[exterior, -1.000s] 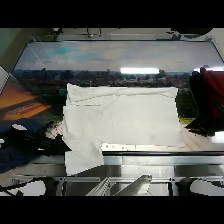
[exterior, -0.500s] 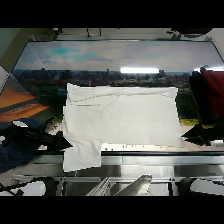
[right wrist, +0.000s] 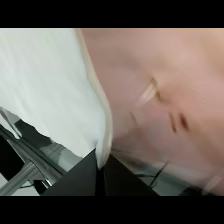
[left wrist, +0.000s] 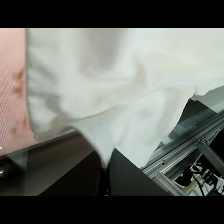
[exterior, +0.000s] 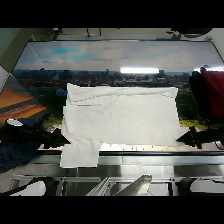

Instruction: Fold the shirts.

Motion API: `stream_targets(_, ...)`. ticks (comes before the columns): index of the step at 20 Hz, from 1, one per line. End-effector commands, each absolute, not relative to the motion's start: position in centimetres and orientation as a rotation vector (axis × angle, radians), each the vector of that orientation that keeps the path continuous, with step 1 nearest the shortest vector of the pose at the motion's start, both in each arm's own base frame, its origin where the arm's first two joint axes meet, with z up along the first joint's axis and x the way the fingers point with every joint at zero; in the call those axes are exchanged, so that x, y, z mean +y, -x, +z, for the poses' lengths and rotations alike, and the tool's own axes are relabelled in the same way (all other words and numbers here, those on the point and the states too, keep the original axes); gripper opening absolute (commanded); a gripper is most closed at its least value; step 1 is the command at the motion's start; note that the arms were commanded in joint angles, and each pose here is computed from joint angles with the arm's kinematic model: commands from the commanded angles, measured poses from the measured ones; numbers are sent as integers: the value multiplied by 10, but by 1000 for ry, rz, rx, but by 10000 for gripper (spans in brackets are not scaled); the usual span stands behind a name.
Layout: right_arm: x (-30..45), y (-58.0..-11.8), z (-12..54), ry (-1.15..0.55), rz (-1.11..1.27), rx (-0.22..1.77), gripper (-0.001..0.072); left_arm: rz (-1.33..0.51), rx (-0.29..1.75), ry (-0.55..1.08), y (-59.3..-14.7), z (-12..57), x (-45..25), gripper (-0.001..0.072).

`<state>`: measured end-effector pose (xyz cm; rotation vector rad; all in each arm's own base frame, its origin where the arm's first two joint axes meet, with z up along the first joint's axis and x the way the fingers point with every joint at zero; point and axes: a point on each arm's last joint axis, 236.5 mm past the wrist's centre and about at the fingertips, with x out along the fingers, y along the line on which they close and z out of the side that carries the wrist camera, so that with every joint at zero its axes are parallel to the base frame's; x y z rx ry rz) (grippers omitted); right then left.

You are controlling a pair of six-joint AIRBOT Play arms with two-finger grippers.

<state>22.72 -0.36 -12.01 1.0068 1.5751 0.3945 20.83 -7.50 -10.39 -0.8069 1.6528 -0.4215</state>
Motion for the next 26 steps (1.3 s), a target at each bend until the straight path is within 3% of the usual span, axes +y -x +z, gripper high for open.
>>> stream_targets(1, 6, -236, -108, -1057, 448, 1532, 14, -430, 1632, 794, -215, -98, -73, 15)
stream_targets(5, -5, -258, -81, -1028, 466, 1464, 14, -529, 1542, 743, -252, -48, -67, 14)
stream_targets(12, -17, -372, 20, -1049, 545, 1019, 14, -555, 1351, 592, -332, 23, -45, 15)
stream_targets(18, -15, -443, -10, -926, 357, 920, 14, -587, 1293, 514, -425, 10, -45, 15)
stream_targets(26, -8, -500, -63, -971, 323, 856, 15, -648, 1302, 461, -503, -48, -53, 13)
